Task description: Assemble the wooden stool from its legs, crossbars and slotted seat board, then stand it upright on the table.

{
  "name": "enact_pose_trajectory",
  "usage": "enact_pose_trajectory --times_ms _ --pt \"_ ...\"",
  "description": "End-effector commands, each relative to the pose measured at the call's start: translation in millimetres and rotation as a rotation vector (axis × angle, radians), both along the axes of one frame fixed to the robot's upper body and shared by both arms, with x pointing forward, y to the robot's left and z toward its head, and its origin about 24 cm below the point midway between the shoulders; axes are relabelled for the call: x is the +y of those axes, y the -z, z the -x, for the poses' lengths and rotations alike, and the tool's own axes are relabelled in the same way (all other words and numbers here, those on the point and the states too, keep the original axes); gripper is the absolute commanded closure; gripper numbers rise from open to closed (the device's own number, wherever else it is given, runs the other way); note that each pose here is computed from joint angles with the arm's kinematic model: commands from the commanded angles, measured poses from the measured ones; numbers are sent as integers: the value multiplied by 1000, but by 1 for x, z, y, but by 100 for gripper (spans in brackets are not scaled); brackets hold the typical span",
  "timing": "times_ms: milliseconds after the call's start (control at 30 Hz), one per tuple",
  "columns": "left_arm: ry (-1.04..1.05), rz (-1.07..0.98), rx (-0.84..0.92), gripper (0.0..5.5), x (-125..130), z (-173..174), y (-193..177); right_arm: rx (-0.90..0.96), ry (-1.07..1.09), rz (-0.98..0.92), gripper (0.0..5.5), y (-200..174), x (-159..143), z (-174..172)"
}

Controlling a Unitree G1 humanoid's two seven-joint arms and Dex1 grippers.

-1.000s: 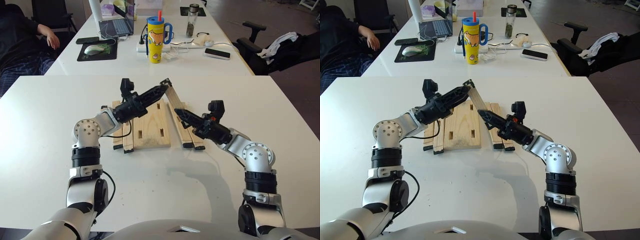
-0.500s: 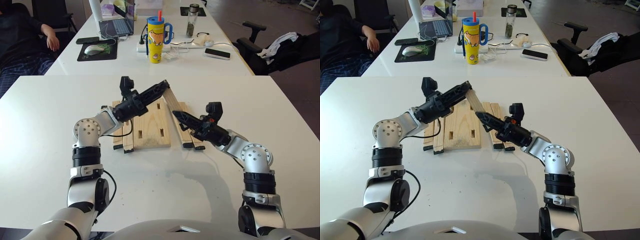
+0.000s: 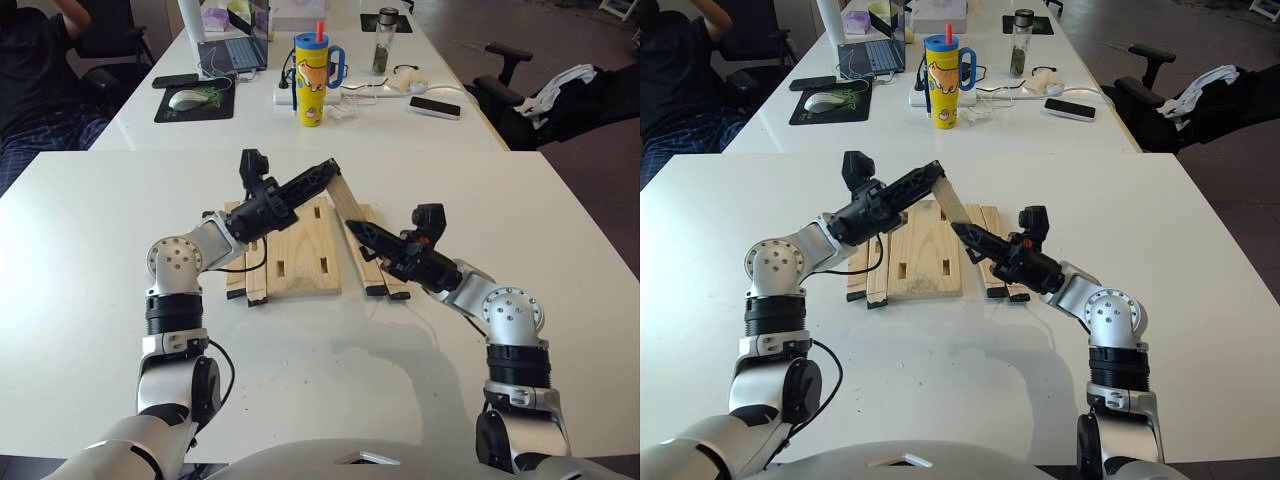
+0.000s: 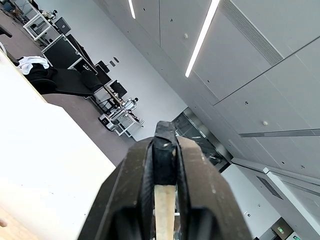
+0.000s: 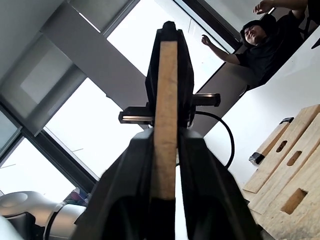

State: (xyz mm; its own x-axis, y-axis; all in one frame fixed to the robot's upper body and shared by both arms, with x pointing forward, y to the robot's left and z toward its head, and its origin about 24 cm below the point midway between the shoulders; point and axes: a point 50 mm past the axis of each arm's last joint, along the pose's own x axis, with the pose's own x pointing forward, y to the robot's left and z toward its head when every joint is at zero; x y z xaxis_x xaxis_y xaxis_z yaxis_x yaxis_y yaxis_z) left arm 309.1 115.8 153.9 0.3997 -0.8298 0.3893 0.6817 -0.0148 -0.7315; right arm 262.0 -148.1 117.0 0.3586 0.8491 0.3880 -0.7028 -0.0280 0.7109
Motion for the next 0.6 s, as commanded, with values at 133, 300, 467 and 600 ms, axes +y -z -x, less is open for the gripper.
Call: enact_pose_trajectory --times_ms 133,300,467,600 --pt "-287 -94 -21 504 42 -8 -1 61 81 215 401 29 -19 -1" --pt "-717 -326 -24 504 71 -5 12 180 354 422 401 63 -56 -12" --pt "-962 -404 -2 505 61 5 28 188 463 454 401 66 -59 -20" --pt "-1078 -405 51 505 65 11 40 187 460 456 401 66 -50 -23"
